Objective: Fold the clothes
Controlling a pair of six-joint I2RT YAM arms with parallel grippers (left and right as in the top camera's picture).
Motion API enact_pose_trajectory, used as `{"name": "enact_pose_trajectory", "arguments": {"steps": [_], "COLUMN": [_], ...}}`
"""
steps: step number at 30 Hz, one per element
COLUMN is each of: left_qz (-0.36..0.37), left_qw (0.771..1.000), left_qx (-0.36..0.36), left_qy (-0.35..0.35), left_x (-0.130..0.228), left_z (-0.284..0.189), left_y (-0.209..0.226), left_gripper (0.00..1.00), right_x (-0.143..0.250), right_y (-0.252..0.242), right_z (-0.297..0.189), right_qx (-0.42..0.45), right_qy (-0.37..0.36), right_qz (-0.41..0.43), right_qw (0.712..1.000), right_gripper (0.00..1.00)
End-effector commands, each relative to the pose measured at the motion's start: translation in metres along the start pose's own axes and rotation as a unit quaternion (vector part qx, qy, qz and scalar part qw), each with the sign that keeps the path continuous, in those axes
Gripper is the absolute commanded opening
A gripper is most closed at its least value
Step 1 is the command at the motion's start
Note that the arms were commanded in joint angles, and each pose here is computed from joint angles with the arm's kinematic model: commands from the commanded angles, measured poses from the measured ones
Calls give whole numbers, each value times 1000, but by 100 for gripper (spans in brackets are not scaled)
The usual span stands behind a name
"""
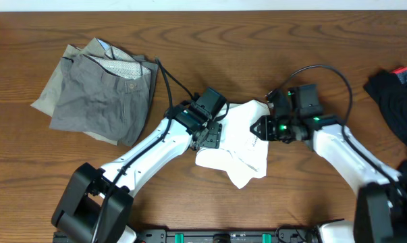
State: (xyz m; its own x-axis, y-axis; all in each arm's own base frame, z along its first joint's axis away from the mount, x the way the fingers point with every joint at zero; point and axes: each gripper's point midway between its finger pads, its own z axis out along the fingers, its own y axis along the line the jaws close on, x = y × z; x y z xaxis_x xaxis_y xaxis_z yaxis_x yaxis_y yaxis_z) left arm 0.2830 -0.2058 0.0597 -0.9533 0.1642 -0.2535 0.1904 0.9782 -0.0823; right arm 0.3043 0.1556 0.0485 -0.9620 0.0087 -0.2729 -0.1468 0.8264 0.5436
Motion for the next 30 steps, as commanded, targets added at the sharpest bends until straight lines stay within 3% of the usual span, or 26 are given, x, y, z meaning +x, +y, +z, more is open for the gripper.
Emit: {"name": "enact_pose_trajectory", "arguments": {"steps": [1,5,10,13,15,17,19,21,28,30], "left_qz": [22,22,24,24,24,24,26,26,26,26], "left_qw": [1000,999,998,997,997,997,997,997,997,997], "left_qx": [-13,-23,-25,-28,-27,-24,-22,-22,-22,-22], "left_qy": [-1,23,50,62,68,70,70,69,69,68], "left_x": [-5,4,14,19,22,22,22,22,22,22], "left_z": [6,17,29,35,37,37,37,37,37,37], "left_y": [4,8,8,9,9,7,7,7,7,7], "left_gripper": [75,74,74,74,74,73,58,51,50,45], "right_x": [8,7,2,1,0,-1,-3,-7,-23,-27], "right_y": [-20,-58,-36,-10,-3,-1,-1,-4,-16,-15], "right_z": [14,7,5,1,0,1,1,1,1,1], "right_qx": [42,135,69,3,-16,-21,-22,-13,23,20], "right_qy": [18,7,9,13,12,10,6,-2,-38,-47], "right_qz": [26,47,23,8,6,14,19,32,52,50], "right_qw": [999,990,997,1000,1000,1000,1000,999,998,997], "right_gripper": [1,1,5,17,38,42,42,41,33,27]}}
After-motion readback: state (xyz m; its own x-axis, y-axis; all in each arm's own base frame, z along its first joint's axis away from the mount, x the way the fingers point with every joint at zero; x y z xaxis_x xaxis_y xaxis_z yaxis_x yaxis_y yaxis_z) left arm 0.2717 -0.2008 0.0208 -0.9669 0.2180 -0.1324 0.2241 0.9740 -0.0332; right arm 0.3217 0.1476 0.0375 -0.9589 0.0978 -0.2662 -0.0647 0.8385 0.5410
